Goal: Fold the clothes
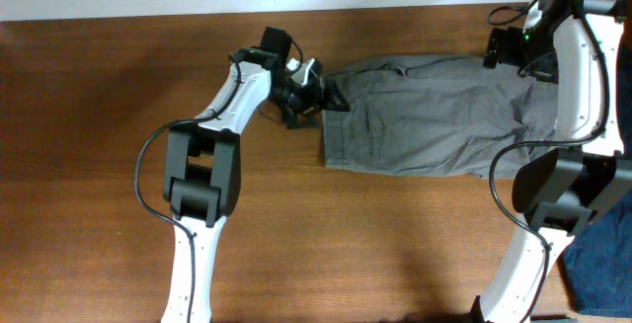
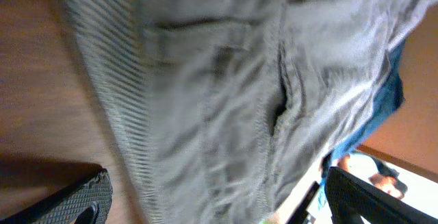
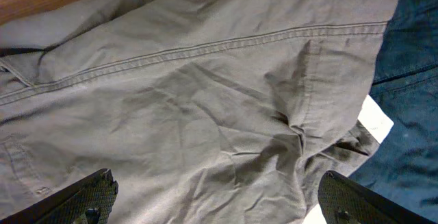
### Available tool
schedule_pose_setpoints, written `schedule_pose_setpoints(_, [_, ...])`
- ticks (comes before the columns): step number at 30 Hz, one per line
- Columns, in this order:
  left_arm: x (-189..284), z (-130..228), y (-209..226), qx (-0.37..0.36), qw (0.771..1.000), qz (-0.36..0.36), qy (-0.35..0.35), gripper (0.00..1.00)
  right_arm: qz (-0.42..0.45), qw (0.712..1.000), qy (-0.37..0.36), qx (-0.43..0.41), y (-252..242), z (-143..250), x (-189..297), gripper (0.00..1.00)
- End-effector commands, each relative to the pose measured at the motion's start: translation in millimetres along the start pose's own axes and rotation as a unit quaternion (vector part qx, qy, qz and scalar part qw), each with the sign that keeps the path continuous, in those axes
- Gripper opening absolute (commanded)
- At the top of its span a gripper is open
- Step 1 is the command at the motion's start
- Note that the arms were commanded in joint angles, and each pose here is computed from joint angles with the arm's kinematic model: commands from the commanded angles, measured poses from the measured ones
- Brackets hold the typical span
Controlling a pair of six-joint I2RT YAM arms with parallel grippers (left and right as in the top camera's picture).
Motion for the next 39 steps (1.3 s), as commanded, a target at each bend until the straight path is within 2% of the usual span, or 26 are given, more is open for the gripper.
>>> schedule_pose_setpoints(1, [-28.8, 10.6, -1.3, 0.023, 0.999, 0.012, 0.044, 0.99, -0.012, 1.0, -0.013, -0.001, 0.7, -2.9, 4.3, 0.99])
schedule_pose_setpoints(8, [-56.3, 23.1, -19.0, 0.004, 0.998, 0.011, 0.058, 0.98, -0.013, 1.0, -0.014, -0.001, 0.9, -3.1, 4.3, 0.99])
schedule_pose_setpoints(10, [-59.5, 23.3, -21.8, -0.005, 0.998, 0.012, 0.056, 0.78, -0.014, 1.0, -0.013, -0.001, 0.9, -2.9, 4.3, 0.98])
schedule_pose_setpoints(11, [-59.8, 22.3, -22.8, -0.009, 0.998, 0.015, 0.053, 0.59, -0.013, 1.0, -0.013, -0.001, 0.9, -2.9, 4.3, 0.99])
schedule_pose_setpoints(13, [-57.8, 19.1, -22.3, -0.013, 0.999, 0.018, 0.046, 0.36, -0.013, 1.0, -0.013, -0.001, 0.9, -2.8, 4.3, 0.99])
schedule_pose_setpoints(17, [-49.0, 9.3, -14.8, -0.01, 1.0, 0.01, 0.024, 0.29, -0.013, 1.0, -0.012, -0.001, 0.8, -2.4, 4.3, 0.99])
schedule_pose_setpoints(20, [-38.1, -0.2, -3.8, 0.001, 1.0, -0.005, 0.001, 0.12, -0.014, 1.0, -0.01, -0.002, 0.5, -1.9, 4.3, 0.99])
schedule_pose_setpoints(26, [2.7, -25.8, 31.3, 0.039, 0.998, -0.013, -0.046, 0.01, -0.015, 1.0, -0.006, -0.001, 0.9, -0.6, 4.3, 0.99])
schedule_pose_setpoints(34, [75.4, -42.5, 99.4, 0.111, 0.991, -0.014, -0.078, 0.01, -0.075, 0.997, -0.011, 0.001, 11.3, -1.3, 5.1, 1.0])
schedule_pose_setpoints(37, [97.1, -43.6, 120.0, 0.131, 0.988, -0.012, -0.087, 0.01, -0.113, 0.993, -0.015, 0.016, 24.1, -2.7, 5.2, 0.91])
schedule_pose_setpoints(39, [111.2, -45.6, 132.7, 0.144, 0.985, -0.009, -0.099, 0.01, -0.159, 0.985, -0.021, 0.067, 45.1, -4.6, 1.9, 0.78])
Point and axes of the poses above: each gripper's point midway between its finger pads, its own x axis back along the fingers, its own y axis along the line the jaws close on, z = x × y, the point moved 10 cm from there along x, back along the fingers, and after that the axes turned 12 degrees about x, right-handed, at the moved point
